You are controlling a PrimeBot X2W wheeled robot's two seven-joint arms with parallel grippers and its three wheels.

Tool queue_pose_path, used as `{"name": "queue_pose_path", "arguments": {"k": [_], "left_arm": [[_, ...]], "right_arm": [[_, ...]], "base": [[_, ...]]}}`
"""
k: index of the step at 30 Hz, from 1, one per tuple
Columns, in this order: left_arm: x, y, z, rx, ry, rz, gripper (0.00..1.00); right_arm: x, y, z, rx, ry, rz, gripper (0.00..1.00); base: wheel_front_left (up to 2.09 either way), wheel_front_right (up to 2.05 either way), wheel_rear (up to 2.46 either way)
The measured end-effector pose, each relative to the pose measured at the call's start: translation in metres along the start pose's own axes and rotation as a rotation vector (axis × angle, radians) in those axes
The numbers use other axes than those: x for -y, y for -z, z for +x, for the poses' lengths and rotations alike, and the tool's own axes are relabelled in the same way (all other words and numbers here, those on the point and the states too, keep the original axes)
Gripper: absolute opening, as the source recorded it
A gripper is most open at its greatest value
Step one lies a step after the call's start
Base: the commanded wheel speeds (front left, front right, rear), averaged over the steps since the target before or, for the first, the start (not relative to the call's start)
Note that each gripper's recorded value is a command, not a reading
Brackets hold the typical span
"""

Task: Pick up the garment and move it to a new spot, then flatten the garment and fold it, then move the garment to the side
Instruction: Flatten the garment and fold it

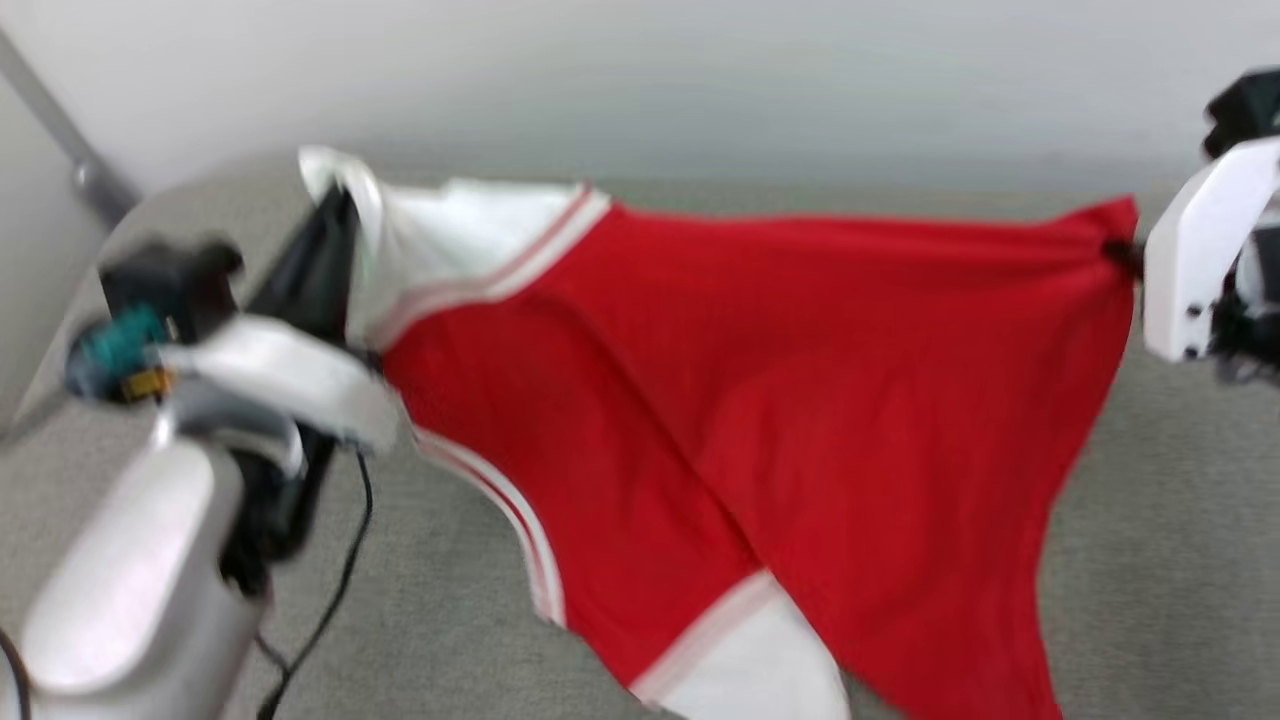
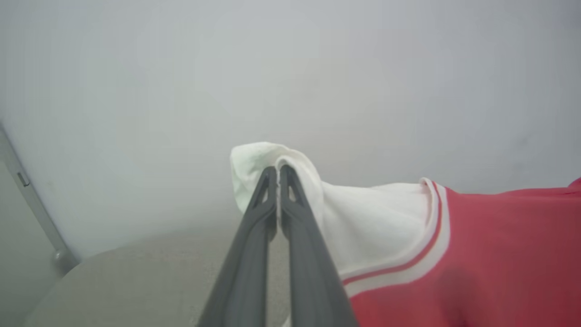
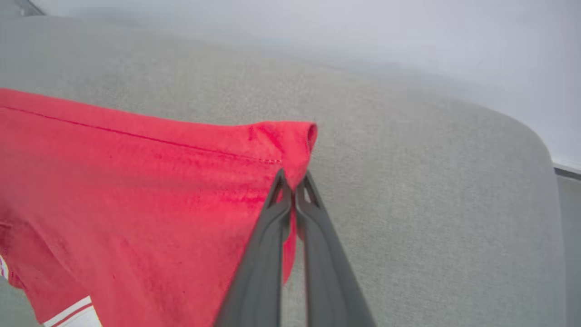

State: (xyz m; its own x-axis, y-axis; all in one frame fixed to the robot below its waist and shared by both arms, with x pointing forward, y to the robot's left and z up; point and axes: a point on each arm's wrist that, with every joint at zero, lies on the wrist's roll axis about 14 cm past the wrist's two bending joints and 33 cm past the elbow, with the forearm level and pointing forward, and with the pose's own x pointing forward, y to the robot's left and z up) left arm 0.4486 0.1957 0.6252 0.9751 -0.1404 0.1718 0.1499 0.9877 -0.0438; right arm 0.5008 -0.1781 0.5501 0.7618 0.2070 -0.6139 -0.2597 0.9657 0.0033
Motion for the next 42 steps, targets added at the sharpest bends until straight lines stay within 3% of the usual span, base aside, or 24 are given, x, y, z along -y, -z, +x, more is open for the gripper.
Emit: {"name": "queue_pose_path", "arguments": {"k": [6,12,18,25,33,42], "left_arm": [[0.007,-0.065,0.043,0.084,0.04,0.064,0.0],[-0.001,-0.103,0.09,0.12,0.022,0.051,0.0],[-0.014,-0.137,0.145,0.215,-0.009,0.076,0.0],[-0.035,-0.144,0.203,0.308,-0.062,0.095,0.0],[-0.041,-0.115,0.258,0.358,-0.066,0.101,0.0],[-0.04,-0.027,0.295,0.268,-0.056,0.085,0.0]], "right_arm": [[0.021,-0.058,-0.046,0.186,0.085,-0.02,0.0],[0.038,-0.115,-0.066,0.354,0.14,-0.032,0.0],[0.052,-0.17,-0.059,0.519,0.182,-0.061,0.0],[0.054,-0.222,-0.03,0.711,0.201,-0.117,0.0],[0.061,-0.256,0.013,0.872,0.212,-0.171,0.0],[0.073,-0.24,0.09,0.843,0.189,-0.181,0.0]], "base": [[0.0,0.0,0.0],[0.0,0.0,0.0],[0.0,0.0,0.0],[0.0,0.0,0.0],[0.0,0.0,0.0],[0.0,0.0,0.0]]}}
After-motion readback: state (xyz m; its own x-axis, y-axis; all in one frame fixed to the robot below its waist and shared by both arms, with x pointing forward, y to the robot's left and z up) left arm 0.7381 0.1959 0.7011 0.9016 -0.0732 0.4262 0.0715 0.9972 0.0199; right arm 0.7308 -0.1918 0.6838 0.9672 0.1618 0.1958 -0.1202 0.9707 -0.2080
